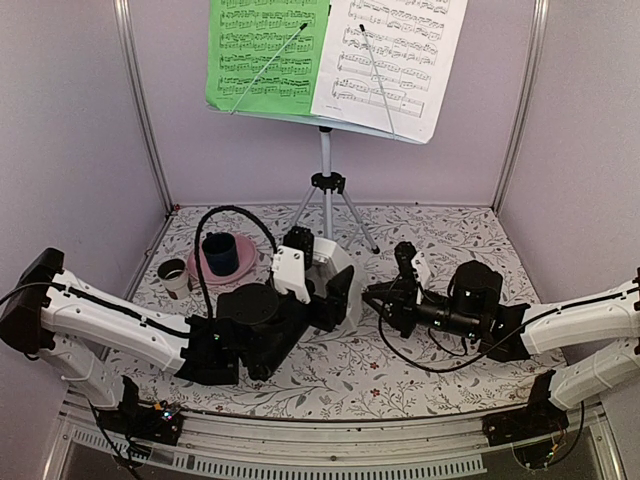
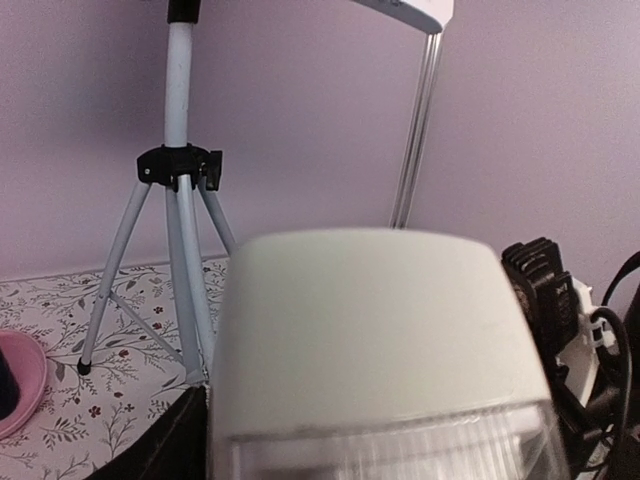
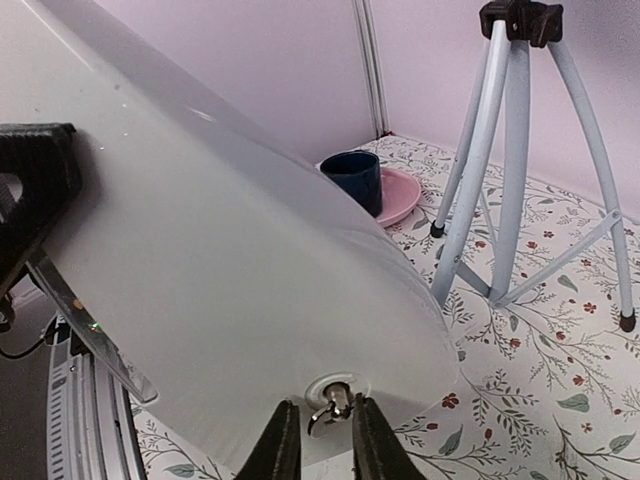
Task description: Set up the instrument practice props
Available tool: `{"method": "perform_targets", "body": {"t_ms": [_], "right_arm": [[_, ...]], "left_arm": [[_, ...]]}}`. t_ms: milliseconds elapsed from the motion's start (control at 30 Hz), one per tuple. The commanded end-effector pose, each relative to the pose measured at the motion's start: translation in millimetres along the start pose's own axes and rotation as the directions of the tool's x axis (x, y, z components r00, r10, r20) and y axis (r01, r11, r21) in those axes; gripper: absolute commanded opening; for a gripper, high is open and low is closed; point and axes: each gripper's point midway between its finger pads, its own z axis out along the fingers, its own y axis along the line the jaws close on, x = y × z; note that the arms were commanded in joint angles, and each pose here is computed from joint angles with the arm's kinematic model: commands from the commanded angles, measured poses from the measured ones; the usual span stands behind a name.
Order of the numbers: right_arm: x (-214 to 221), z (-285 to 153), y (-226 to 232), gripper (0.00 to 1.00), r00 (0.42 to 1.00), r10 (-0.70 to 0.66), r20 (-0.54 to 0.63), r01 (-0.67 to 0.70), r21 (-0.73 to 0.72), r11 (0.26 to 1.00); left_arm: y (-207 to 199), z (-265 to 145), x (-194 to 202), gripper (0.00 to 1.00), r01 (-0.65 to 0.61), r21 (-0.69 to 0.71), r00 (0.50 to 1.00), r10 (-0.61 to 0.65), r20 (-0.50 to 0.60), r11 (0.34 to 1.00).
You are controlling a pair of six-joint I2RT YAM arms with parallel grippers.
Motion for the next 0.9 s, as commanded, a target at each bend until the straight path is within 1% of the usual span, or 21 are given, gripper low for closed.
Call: {"method": "perform_targets", "body": {"t_ms": [0,133,300,433,467,500,633,867], "right_arm": [[-11,2,-3,0.12,0.999,-0.009,0.033,0.008,0.033,0.999],[-11,-1,-2,0.0,0.999,-0.003,0.032,0.002,0.031,1.0],[-16,-8,3,0.0,0.999,0.018,0.049,-0.018,0.005,1.0],[-24,-13,2,0.0,0.995,0.063,0.074,-0.063,-0.002,0.998],[-26,-15,0,0.0,0.992,0.092,0.081,-0.092,-0.004,0.996],[-33,-18,-11,0.0,0.983,0.155,0.101,-0.155,-0.004,0.988],[-42,-23,-24,0.0,0.954,0.272,0.128,-0.27,-0.031,0.962],[-64,-34,-34,0.0,0.872,0.456,0.18,-0.439,-0.125,0.89]], "left_arm": [[-12,-6,-42,0.14,0.117,0.051,0.988,-0.121,0.094,0.992],[-14,-7,-44,0.12,0.108,0.064,0.988,-0.114,0.107,0.992],[-16,-8,-42,0.1,0.088,0.089,0.989,-0.097,0.109,0.992],[-19,-12,-42,0.09,0.035,0.124,0.99,-0.052,0.134,0.992],[-19,-14,-42,0.09,0.01,0.134,0.989,-0.03,0.146,0.991],[-25,-18,-42,0.07,-0.064,0.172,0.984,0.033,0.178,0.983],[-34,-23,-36,0.04,-0.18,0.22,0.969,0.134,0.209,0.959],[-49,-33,-13,0.02,-0.318,0.309,0.937,0.248,0.247,0.896]]}}
